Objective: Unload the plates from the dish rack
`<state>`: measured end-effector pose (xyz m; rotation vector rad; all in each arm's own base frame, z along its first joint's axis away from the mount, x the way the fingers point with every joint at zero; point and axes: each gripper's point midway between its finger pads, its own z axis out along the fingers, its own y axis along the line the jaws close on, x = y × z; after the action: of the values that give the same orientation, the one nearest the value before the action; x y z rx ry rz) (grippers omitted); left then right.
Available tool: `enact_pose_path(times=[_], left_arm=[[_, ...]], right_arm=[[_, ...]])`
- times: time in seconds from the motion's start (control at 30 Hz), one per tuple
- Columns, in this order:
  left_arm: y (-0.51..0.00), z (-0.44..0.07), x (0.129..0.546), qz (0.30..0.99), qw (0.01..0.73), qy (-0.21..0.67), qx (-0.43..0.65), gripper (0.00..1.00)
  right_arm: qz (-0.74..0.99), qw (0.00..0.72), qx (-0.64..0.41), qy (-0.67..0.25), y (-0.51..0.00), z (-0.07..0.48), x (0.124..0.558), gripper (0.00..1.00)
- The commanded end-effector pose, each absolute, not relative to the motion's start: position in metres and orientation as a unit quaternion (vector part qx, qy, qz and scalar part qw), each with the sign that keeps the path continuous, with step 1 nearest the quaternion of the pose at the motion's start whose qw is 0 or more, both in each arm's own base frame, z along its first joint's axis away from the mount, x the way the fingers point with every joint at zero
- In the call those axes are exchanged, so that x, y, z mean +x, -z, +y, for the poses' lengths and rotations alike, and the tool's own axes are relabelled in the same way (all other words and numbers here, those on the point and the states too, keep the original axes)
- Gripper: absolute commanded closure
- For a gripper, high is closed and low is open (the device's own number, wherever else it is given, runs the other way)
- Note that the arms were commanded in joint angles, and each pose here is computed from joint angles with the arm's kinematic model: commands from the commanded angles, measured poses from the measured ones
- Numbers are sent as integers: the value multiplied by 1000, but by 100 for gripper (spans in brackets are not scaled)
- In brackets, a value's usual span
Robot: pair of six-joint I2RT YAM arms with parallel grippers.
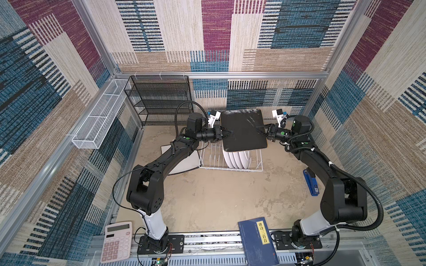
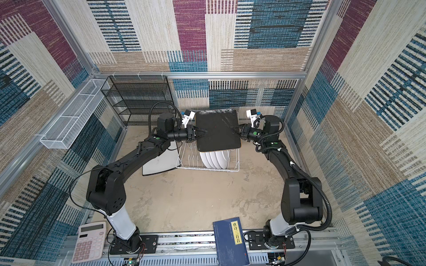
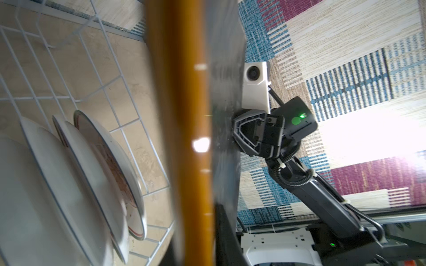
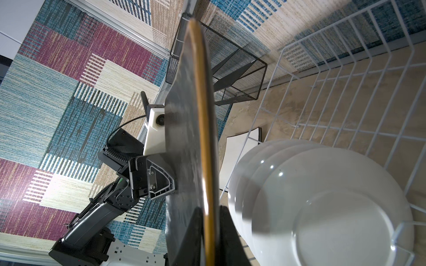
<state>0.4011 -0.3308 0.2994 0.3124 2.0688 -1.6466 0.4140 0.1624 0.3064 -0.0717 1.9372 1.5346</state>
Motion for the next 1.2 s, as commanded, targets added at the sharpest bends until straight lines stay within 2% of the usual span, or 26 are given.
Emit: enact_pose_path(times=[0.0, 0.07, 0.23, 0.33, 0.53, 0.7, 0.9, 1.17], left_arm=[[-317, -337, 397, 731, 267, 608, 160, 98], [-315, -338, 397, 734, 264, 606, 159, 100], [-315, -337, 399, 735, 264, 605, 155, 100], [-318, -336, 399, 734, 268, 605, 153, 100], [-329, -328, 399, 737, 288, 592, 150, 100], [-339, -315, 397, 747, 306, 571, 151, 100], [-364, -289, 394, 767, 349, 517, 150, 100], [-399, -227, 377, 809, 424, 380, 144, 100]], right_arm=[[729, 332, -41, -596, -316, 167, 412, 100], [730, 332, -39, -596, -315, 167, 413, 100], [732, 338, -33, -591, -314, 165, 415, 87], [731, 341, -33, -590, -316, 165, 416, 70], [732, 366, -29, -573, -321, 160, 415, 26], [732, 406, -35, -546, -332, 155, 412, 1], [729, 456, -68, -507, -350, 152, 404, 1], [710, 506, -131, -472, -372, 173, 388, 1]])
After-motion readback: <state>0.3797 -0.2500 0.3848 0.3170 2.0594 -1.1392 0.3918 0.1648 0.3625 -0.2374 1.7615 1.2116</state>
